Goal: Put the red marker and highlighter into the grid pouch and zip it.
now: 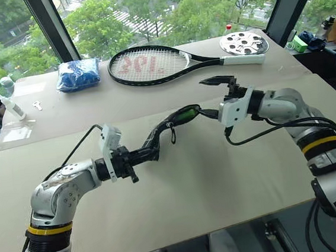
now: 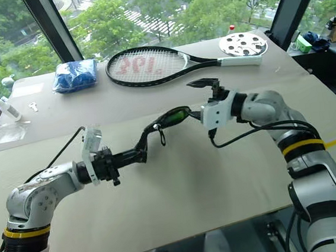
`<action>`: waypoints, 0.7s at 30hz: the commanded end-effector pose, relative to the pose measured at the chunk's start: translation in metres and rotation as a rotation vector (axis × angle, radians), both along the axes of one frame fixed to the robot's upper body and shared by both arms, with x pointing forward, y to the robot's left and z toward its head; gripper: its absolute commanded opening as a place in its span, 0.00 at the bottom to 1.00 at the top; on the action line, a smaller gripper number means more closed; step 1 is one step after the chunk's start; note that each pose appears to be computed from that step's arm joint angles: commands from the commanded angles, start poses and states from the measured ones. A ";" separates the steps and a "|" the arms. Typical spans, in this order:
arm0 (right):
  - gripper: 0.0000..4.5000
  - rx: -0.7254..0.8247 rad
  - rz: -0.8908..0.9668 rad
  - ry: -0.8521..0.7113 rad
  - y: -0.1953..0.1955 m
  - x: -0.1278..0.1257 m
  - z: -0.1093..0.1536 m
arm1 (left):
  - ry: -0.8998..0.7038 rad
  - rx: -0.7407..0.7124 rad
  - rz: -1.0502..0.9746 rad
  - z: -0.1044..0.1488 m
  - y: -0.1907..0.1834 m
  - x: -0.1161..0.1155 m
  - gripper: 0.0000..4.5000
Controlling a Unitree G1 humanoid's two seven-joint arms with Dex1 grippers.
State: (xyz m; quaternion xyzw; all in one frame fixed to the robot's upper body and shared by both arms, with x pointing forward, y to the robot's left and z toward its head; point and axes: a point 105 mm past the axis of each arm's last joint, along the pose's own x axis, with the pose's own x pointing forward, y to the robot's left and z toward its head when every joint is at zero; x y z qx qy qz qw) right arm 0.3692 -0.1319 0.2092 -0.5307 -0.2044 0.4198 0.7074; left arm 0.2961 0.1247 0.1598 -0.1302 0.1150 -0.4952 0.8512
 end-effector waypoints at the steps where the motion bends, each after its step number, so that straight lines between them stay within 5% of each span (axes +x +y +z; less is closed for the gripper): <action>1: 0.96 0.203 -0.030 0.340 -0.013 -0.016 0.004 | -0.032 -0.066 0.021 0.019 0.004 0.003 0.00; 4: 0.96 0.352 -0.044 0.623 -0.013 -0.032 -0.005 | -0.029 -0.064 0.024 0.020 0.004 0.004 0.00; 8: 0.96 0.562 -0.126 0.808 0.015 -0.030 -0.019 | -0.021 -0.033 0.017 0.015 0.004 0.003 0.00; 12: 0.96 0.564 -0.169 0.902 0.048 -0.035 -0.041 | -0.020 0.006 -0.014 0.007 -0.002 -0.001 0.00; 21: 0.96 0.604 -0.218 0.992 0.072 -0.028 -0.046 | -0.034 0.113 -0.077 -0.009 -0.008 -0.011 0.00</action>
